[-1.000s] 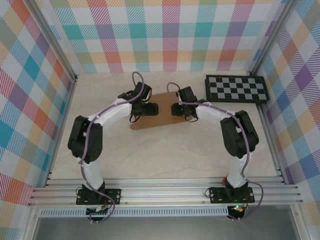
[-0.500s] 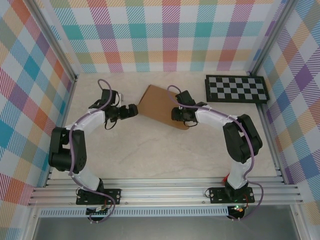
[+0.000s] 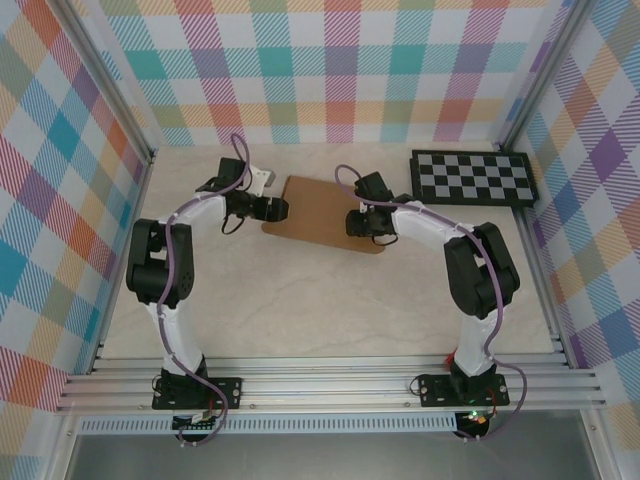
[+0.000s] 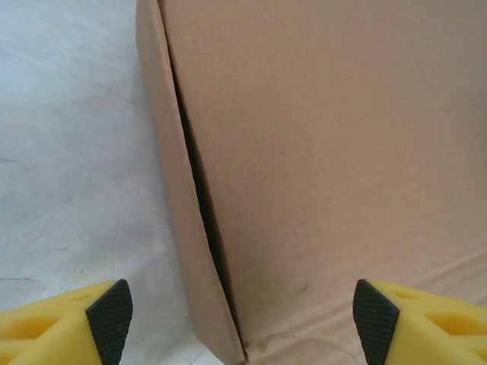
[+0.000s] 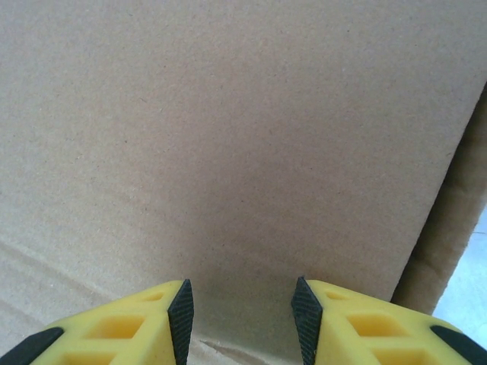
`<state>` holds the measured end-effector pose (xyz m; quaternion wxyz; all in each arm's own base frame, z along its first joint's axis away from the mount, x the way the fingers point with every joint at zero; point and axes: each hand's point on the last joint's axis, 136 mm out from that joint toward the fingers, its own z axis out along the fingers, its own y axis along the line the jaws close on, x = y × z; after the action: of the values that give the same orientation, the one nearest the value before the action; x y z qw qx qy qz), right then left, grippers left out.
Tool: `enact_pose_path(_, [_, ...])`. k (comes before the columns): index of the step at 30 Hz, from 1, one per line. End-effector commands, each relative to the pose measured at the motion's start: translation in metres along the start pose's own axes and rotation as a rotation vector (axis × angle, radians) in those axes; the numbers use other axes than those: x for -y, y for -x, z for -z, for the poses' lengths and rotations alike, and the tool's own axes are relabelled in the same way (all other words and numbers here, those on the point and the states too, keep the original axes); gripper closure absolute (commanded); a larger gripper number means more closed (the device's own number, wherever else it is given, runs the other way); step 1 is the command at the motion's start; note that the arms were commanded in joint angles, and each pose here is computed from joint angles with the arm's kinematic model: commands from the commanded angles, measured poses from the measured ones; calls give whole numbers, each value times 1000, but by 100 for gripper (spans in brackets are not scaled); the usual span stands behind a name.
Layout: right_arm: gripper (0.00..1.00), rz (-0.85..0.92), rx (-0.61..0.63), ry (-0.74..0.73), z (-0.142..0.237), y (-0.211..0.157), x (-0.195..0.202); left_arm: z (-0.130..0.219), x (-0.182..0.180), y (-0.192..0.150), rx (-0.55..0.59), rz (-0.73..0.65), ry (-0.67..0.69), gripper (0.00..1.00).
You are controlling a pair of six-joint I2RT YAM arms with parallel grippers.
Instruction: Fold the paper box
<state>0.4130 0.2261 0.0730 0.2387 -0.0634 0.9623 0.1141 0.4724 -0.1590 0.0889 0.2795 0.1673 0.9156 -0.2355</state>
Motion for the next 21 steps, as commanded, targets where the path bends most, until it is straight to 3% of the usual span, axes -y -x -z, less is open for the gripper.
enact_pose_path(1, [57,3,-102,-33,-11,-22,13,5,11,-9,-73,3,16,23])
enact_pose_path(6, [57,1,-107,-35,-12,-23,15,20,-4,-30,-156,152,174,21])
enact_pose_path(14, [57,-14,-111,-30,-15,-24,14,7,21,-38,-177,152,125,23])
enact_pose_path(21, [57,-24,-105,-22,-14,-19,11,18,18,-52,-238,292,199,31])
